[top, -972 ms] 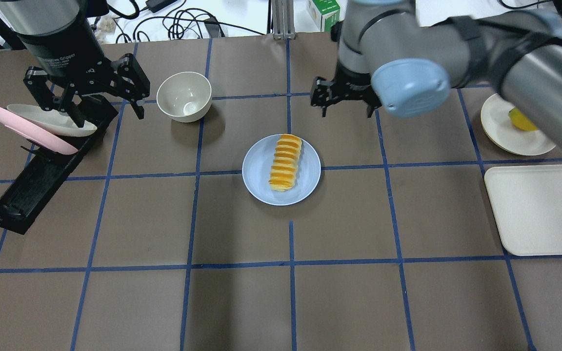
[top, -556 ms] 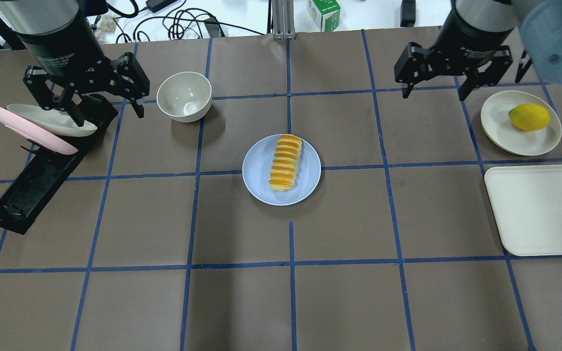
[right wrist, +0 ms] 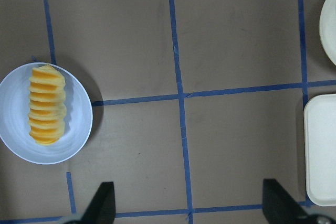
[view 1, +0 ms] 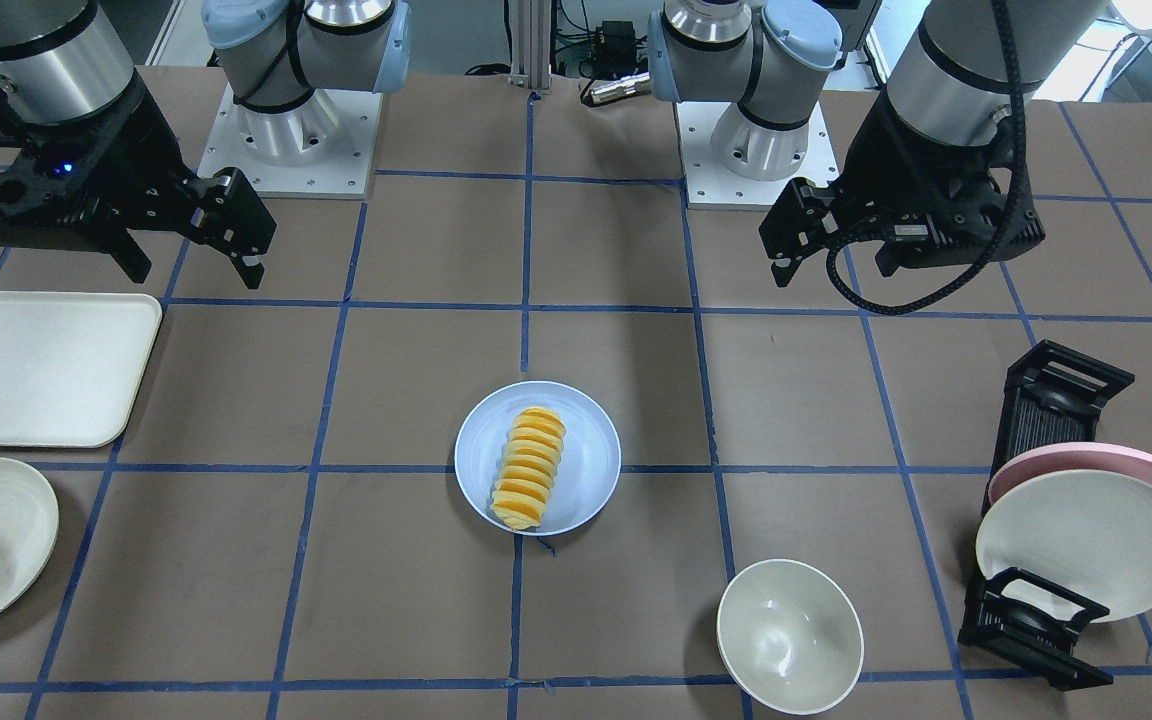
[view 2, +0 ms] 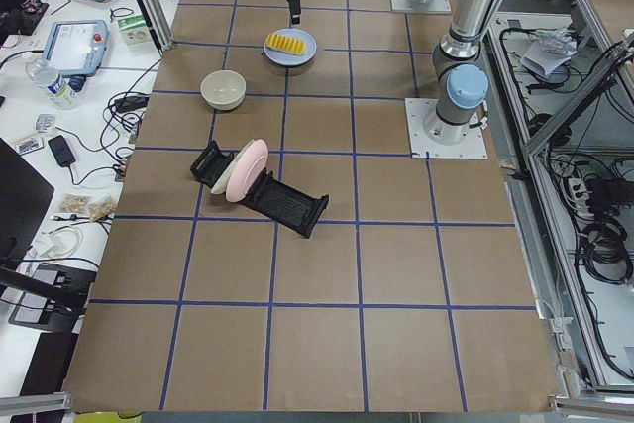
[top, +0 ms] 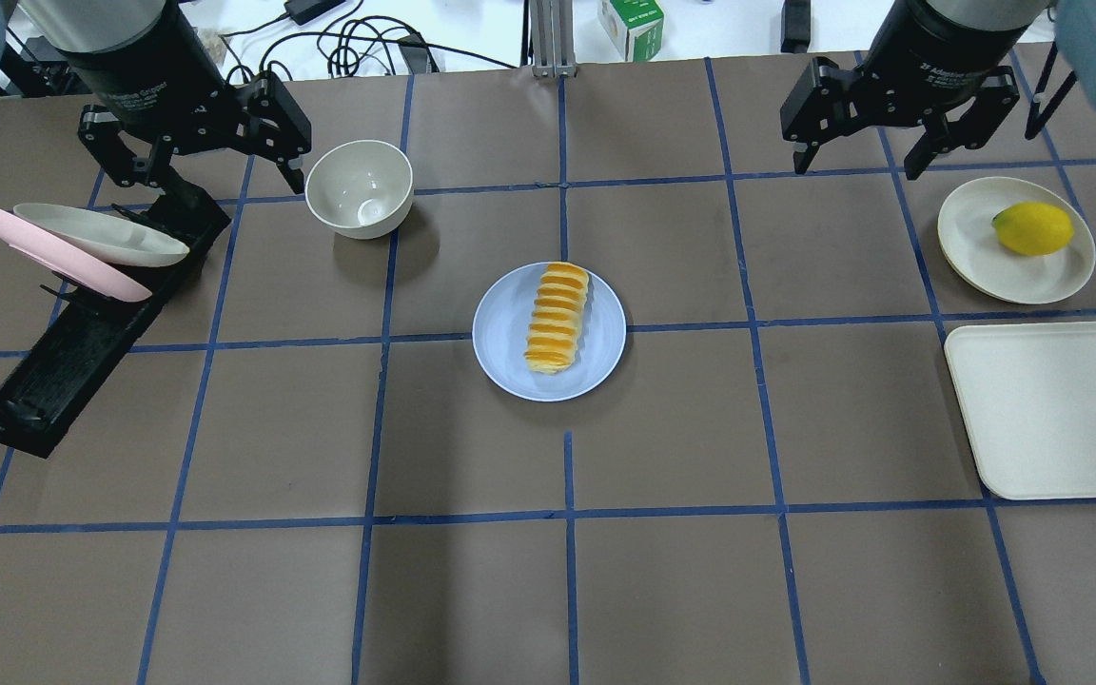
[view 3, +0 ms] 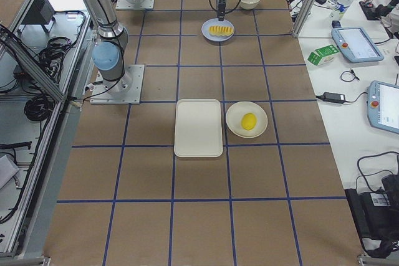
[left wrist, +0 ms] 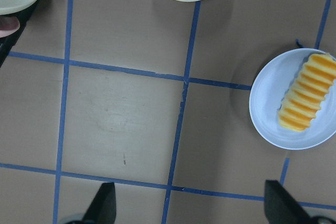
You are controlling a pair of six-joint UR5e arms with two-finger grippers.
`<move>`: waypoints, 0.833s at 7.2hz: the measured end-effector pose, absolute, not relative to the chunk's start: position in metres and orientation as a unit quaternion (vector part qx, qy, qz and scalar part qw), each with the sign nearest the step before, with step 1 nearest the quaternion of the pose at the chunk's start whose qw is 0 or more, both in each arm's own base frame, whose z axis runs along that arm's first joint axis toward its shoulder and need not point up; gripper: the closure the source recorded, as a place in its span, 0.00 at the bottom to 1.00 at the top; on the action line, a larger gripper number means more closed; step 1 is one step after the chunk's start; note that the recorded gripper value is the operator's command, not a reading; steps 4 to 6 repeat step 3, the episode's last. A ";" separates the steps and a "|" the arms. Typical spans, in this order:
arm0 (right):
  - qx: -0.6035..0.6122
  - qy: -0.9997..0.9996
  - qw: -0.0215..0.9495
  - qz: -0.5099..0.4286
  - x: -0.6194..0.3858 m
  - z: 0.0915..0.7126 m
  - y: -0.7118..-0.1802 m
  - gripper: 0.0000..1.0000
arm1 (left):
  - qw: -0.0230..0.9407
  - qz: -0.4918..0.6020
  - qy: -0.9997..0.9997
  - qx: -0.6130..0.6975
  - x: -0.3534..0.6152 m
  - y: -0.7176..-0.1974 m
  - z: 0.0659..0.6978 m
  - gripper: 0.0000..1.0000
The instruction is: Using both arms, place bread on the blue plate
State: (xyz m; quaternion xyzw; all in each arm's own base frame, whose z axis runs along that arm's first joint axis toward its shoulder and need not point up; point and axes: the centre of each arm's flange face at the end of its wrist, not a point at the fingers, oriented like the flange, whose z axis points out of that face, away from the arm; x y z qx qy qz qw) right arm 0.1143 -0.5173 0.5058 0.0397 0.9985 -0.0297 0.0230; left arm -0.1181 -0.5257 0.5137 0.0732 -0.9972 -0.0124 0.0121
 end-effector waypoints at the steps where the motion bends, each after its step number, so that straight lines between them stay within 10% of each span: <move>1: 0.039 0.999 0.019 -0.028 0.114 0.505 -0.517 0.00 | 0.013 -0.012 -0.997 0.072 -0.118 -0.526 0.514 0.00; 6: 0.036 0.999 0.018 -0.026 0.114 0.501 -0.517 0.00 | 0.013 -0.011 -0.997 0.071 -0.119 -0.525 0.514 0.00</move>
